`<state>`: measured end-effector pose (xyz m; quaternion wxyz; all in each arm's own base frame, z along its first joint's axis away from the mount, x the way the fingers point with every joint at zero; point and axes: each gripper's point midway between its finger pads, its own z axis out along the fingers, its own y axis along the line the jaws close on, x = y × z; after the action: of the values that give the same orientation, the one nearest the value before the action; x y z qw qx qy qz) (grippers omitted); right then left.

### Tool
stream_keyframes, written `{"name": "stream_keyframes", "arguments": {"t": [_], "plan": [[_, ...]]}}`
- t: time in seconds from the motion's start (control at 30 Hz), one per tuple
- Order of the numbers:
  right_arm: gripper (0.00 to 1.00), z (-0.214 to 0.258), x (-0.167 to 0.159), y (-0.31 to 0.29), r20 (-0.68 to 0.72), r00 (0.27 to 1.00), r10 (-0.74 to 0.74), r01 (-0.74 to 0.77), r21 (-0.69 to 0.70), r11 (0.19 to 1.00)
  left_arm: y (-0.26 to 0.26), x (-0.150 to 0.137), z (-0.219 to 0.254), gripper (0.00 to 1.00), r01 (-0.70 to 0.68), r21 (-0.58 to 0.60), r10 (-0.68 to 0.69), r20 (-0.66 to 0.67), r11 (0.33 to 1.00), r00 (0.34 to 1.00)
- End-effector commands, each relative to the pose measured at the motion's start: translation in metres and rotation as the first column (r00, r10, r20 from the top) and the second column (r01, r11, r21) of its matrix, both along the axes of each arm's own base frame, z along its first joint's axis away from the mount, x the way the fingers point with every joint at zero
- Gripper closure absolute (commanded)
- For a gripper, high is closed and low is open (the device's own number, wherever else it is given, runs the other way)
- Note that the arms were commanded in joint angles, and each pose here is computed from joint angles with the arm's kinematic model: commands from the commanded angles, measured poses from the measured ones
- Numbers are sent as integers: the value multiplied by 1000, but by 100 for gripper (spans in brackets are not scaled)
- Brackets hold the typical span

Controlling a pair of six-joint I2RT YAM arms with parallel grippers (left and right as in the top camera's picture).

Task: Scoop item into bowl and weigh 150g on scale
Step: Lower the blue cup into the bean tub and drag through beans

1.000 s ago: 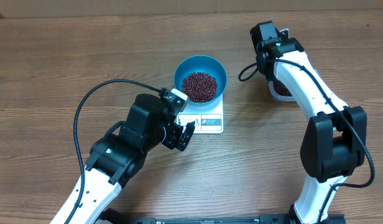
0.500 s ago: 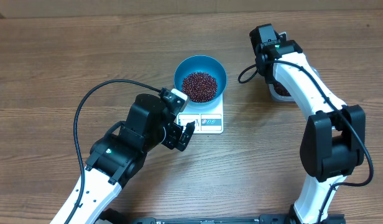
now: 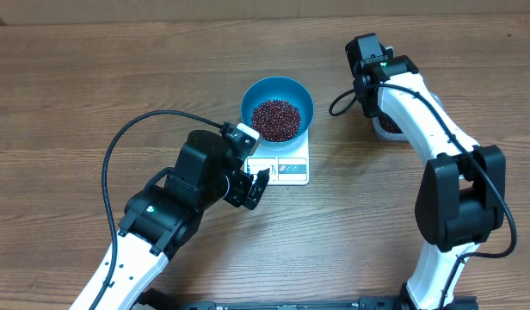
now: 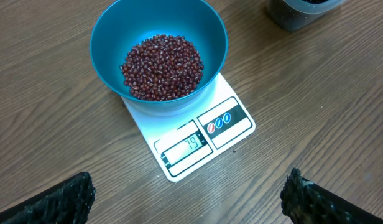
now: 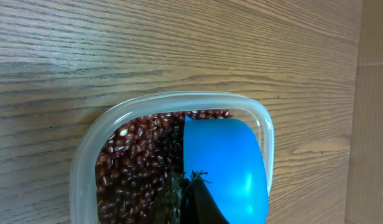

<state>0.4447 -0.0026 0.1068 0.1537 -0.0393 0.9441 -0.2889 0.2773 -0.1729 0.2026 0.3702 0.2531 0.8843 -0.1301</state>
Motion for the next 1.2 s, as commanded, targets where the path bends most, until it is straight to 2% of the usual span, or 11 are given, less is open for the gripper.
{"name": "stream_keyframes", "arguments": {"t": [0.0, 0.13, 0.37, 0.7, 1.17], "plan": [[96, -7, -2, 2, -15, 1000, 3, -3, 22, 1000, -1, 2, 9, 0, 10, -9, -10, 20, 1000, 1000], [96, -8, -2, 4, -18, 1000, 7, -6, 37, 999, -1, 2, 9, 0, 10, -9, -10, 20, 1000, 1000], [96, -17, -1, 22, -29, 999, 35, -31, 149, 988, -1, 2, 9, 0, 10, -9, -10, 20, 1000, 1000], [96, -19, 0, 27, -25, 999, 38, -33, 177, 984, -1, 2, 9, 0, 10, -9, -10, 20, 1000, 1000], [96, -18, 7, 26, 7, 1000, 1, -3, 292, 956, -1, 2, 9, 1, 10, -9, -10, 20, 1000, 1000]]}}
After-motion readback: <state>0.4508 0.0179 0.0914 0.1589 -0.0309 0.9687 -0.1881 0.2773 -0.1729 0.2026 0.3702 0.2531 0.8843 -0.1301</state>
